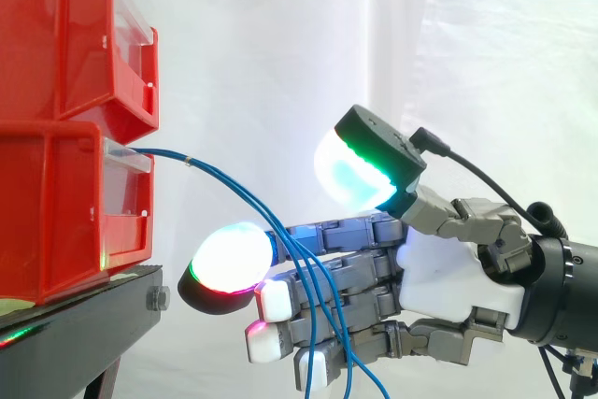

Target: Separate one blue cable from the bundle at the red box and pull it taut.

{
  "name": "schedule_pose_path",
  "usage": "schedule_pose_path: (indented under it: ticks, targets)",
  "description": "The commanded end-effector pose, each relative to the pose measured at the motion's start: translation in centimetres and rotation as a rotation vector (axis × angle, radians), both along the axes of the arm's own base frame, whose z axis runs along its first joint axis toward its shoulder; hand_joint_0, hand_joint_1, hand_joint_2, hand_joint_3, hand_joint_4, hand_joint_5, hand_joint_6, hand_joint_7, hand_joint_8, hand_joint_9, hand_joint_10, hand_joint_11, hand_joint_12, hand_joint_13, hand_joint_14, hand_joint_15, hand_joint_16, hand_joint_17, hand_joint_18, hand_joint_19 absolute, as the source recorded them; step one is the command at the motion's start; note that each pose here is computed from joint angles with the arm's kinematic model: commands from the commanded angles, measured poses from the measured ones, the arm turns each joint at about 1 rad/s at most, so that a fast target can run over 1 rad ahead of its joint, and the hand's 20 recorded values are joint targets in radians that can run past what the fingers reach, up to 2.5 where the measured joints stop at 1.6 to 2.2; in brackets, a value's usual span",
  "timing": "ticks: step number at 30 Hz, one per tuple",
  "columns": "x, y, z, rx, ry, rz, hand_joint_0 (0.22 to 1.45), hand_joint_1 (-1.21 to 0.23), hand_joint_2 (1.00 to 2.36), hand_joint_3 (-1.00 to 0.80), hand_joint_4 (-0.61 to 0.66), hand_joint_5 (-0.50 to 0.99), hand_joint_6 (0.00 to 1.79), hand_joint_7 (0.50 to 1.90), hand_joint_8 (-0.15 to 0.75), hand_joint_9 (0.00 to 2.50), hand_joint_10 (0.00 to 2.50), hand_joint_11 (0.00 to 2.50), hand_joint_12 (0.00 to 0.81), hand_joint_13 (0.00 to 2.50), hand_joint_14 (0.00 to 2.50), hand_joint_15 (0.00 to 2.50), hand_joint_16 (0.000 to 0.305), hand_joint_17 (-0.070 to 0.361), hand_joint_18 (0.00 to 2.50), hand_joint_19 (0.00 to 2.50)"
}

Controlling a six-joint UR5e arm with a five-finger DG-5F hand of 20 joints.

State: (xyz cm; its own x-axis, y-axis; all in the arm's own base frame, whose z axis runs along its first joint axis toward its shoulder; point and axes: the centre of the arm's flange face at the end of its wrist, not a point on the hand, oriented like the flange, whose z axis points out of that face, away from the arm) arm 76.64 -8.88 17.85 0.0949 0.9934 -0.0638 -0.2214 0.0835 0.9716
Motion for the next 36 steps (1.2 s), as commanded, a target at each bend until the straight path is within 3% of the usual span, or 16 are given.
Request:
schedule_pose_path:
  ticks: [1, 2, 4, 9, 20, 25, 30, 34, 36]
  targets:
    - [-0.1, -0.3, 0.0, 0.019, -0.001, 0.004, 0.63, -0.70, 1.00, -0.46, 0.25, -0.21, 0.50, 0.84, 0.342, 0.80, 0.02, 0.65, 0.419, 0.80, 0.02, 0.54, 0.053, 0.119, 0.73, 0.72]
    - [-0.1, -0.8, -1.0, 0.033, 0.007, 0.009, 0.63, -0.70, 1.00, -0.46, 0.25, -0.21, 0.50, 0.84, 0.339, 0.80, 0.02, 0.67, 0.416, 0.81, 0.02, 0.55, 0.053, 0.119, 0.73, 0.73]
    - [-0.1, -1.0, -0.9, 0.042, 0.001, 0.030, 0.63, -0.71, 1.00, -0.45, 0.26, -0.21, 0.50, 0.85, 0.341, 0.81, 0.02, 0.67, 0.416, 0.81, 0.02, 0.55, 0.053, 0.119, 0.74, 0.73]
    - [-0.1, -1.8, -0.7, 0.041, -0.005, 0.033, 0.63, -0.72, 1.01, -0.42, 0.26, -0.21, 0.50, 0.88, 0.339, 0.81, 0.02, 0.68, 0.416, 0.81, 0.02, 0.56, 0.053, 0.120, 0.74, 0.74]
    - [0.9, -1.5, 0.8, 0.036, -0.037, 0.056, 0.65, -0.72, 1.01, -0.37, 0.27, -0.20, 0.50, 0.90, 0.342, 0.82, 0.02, 0.70, 0.416, 0.82, 0.02, 0.56, 0.053, 0.120, 0.75, 0.74]
    - [1.1, -1.6, 0.2, 0.064, -0.049, 0.102, 0.65, -0.72, 1.01, -0.39, 0.27, -0.20, 0.50, 0.90, 0.344, 0.83, 0.01, 0.71, 0.417, 0.82, 0.02, 0.57, 0.053, 0.120, 0.76, 0.74]
    - [1.1, -1.8, 0.2, 0.061, -0.050, 0.104, 0.63, -0.71, 1.01, -0.40, 0.28, -0.19, 0.50, 0.89, 0.350, 0.83, 0.02, 0.70, 0.416, 0.84, 0.02, 0.56, 0.053, 0.119, 0.77, 0.73]
    - [1.0, -1.7, 0.2, 0.052, -0.046, 0.129, 0.62, -0.70, 1.01, -0.40, 0.28, -0.19, 0.50, 0.89, 0.353, 0.83, 0.02, 0.70, 0.419, 0.84, 0.02, 0.56, 0.053, 0.119, 0.78, 0.72]
    - [1.1, -1.7, -0.8, 0.057, -0.032, 0.135, 0.62, -0.70, 1.01, -0.41, 0.28, -0.19, 0.50, 0.89, 0.356, 0.83, 0.01, 0.70, 0.418, 0.85, 0.02, 0.56, 0.053, 0.119, 0.78, 0.72]
